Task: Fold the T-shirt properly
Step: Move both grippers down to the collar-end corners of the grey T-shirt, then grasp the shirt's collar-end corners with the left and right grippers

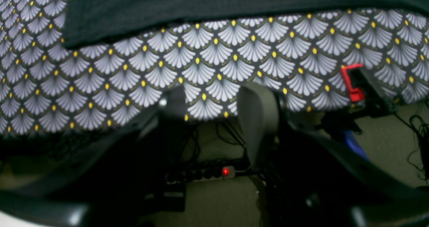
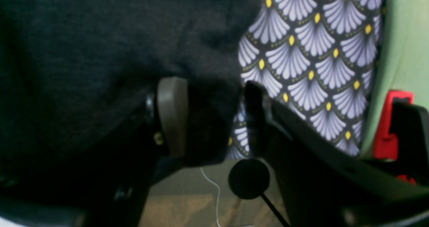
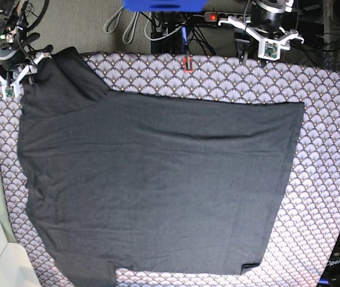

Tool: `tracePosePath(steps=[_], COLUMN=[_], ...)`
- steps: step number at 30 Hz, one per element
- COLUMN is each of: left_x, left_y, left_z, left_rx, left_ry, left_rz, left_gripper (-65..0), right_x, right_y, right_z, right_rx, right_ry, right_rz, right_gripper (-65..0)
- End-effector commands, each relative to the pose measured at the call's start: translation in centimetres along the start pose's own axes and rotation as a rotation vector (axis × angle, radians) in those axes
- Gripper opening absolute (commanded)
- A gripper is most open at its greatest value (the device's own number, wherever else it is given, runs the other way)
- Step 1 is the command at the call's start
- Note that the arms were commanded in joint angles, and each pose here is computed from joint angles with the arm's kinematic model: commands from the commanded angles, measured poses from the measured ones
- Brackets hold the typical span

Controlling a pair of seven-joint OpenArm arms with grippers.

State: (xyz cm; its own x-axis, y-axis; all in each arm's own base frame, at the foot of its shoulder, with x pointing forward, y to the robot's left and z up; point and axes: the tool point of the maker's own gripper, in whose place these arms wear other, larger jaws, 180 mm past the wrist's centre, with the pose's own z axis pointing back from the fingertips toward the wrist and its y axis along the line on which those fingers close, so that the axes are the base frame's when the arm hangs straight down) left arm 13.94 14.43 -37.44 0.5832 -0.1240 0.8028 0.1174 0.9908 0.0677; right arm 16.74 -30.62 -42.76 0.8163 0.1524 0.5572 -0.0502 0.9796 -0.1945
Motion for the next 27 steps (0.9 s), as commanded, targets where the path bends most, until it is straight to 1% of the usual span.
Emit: tracePosePath(steps=[1, 5, 6, 8, 11, 13, 20, 22, 25, 27], left_x=[0.6, 0.6, 0.7, 0.7, 0.7, 1.1, 4.7, 6.3, 7.2, 7.2], left_y=[0.1, 0.1, 0.1, 0.1, 0.3, 1.2, 6.8, 8.3, 9.8, 10.4], left_z=[0.4, 0.4, 0.3, 0.3, 0.3, 0.1, -1.2, -1.7, -2.6, -3.8], left_rx=[0.008, 0.008, 0.008, 0.008, 0.013, 0.037, 0.187, 0.228, 0.262, 0.273], left_ry=[-0.023, -0.023, -0.025, -0.025, -0.026, -0.036, -0.138, -0.181, -0.208, -0.209], left_rz=[0.002, 0.002, 0.002, 0.002, 0.002, -0.004, -0.026, -0.033, -0.032, -0.024], left_gripper=[-36.6, -36.8, -36.8, -36.8, -36.8, -36.7, -36.6, -36.6, -36.6, -36.6], right_x=[-0.8, -1.2, -1.2, -1.4, -1.6, -1.5, -1.5, -1.4, -1.4, -1.4], right_y=[-0.3, 0.2, 0.4, 1.0, 1.9, 2.0, 2.0, 2.0, 2.0, 2.0], right_z=[0.1, 0.1, 0.1, 0.2, 0.2, 0.3, 0.3, 0.2, 0.2, 0.2], right_rx=[-0.009, 0.01, 0.023, 0.051, 0.092, 0.099, 0.099, 0.099, 0.1, 0.1], right_ry=[0.04, 0.05, 0.05, 0.053, 0.054, 0.053, 0.053, 0.052, 0.052, 0.052], right_rz=[0.02, 0.023, 0.032, 0.048, 0.067, 0.073, 0.073, 0.073, 0.074, 0.074], right_gripper=[-36.0, -36.6, -38.0, -44.0, -56.7, -65.0, -65.0, -65.0, -65.0, -65.0])
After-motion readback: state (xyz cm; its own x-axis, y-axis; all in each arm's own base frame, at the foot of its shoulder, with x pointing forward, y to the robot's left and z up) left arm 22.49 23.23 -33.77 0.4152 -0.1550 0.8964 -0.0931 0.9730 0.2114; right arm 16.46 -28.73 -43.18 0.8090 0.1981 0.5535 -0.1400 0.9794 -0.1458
